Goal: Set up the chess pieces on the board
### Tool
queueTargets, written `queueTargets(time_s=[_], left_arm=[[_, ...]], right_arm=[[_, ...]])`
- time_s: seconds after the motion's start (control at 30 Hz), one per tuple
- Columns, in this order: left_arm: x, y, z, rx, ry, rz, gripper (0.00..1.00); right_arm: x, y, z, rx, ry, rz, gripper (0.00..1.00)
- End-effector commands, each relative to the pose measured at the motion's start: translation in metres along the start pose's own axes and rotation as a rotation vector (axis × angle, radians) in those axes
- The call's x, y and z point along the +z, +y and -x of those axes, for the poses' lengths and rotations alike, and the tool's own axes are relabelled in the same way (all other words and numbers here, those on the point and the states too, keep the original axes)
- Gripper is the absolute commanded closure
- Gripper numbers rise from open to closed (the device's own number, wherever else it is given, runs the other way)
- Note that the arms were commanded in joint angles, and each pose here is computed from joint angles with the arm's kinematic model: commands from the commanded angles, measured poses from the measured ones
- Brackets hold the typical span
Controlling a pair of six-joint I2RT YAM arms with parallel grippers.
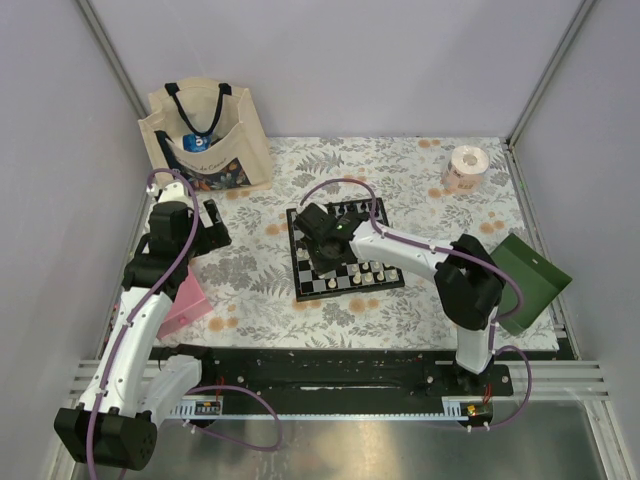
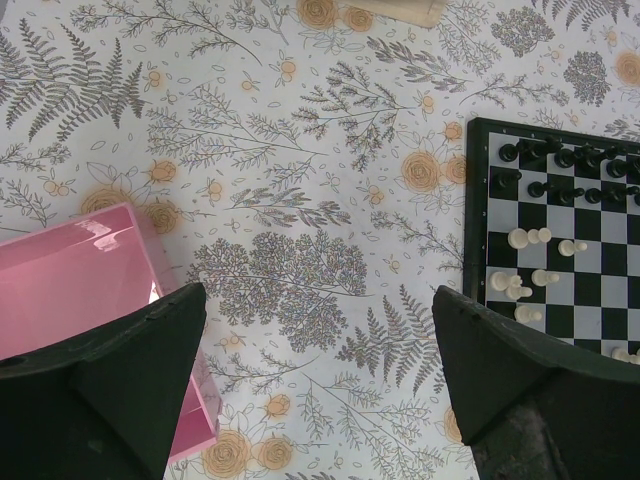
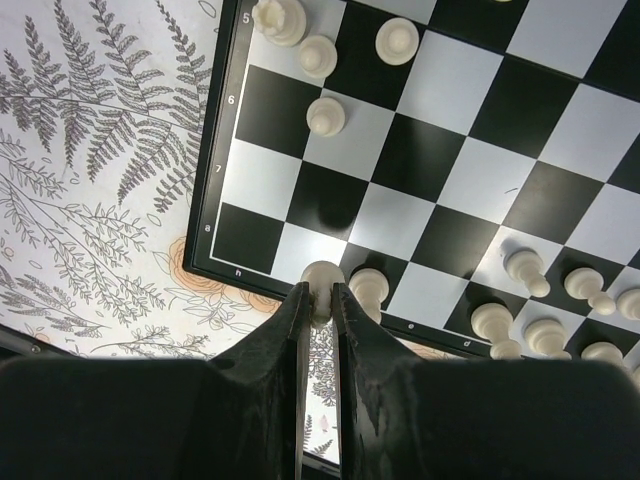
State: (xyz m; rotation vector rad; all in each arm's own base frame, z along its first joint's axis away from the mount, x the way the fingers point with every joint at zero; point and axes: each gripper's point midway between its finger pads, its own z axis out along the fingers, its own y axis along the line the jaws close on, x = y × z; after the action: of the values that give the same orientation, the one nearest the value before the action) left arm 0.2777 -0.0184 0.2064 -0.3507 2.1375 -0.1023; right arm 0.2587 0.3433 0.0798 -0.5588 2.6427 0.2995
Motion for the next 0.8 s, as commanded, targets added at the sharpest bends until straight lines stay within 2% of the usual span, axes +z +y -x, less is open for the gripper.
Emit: queueTargets(time_s=[0.0, 0.77], left_arm=[[0.001, -0.005, 0.007, 0.003, -0.023, -0.026, 0.01], [0.0, -0.005, 0.006, 0.004, -0.025, -0.032, 0.01]], right_arm=[[0.009, 0.007, -0.008, -0.037, 0.02, -0.003, 0.91], [0.021, 0.02, -0.019, -0.095, 0.057, -0.008, 0.89]])
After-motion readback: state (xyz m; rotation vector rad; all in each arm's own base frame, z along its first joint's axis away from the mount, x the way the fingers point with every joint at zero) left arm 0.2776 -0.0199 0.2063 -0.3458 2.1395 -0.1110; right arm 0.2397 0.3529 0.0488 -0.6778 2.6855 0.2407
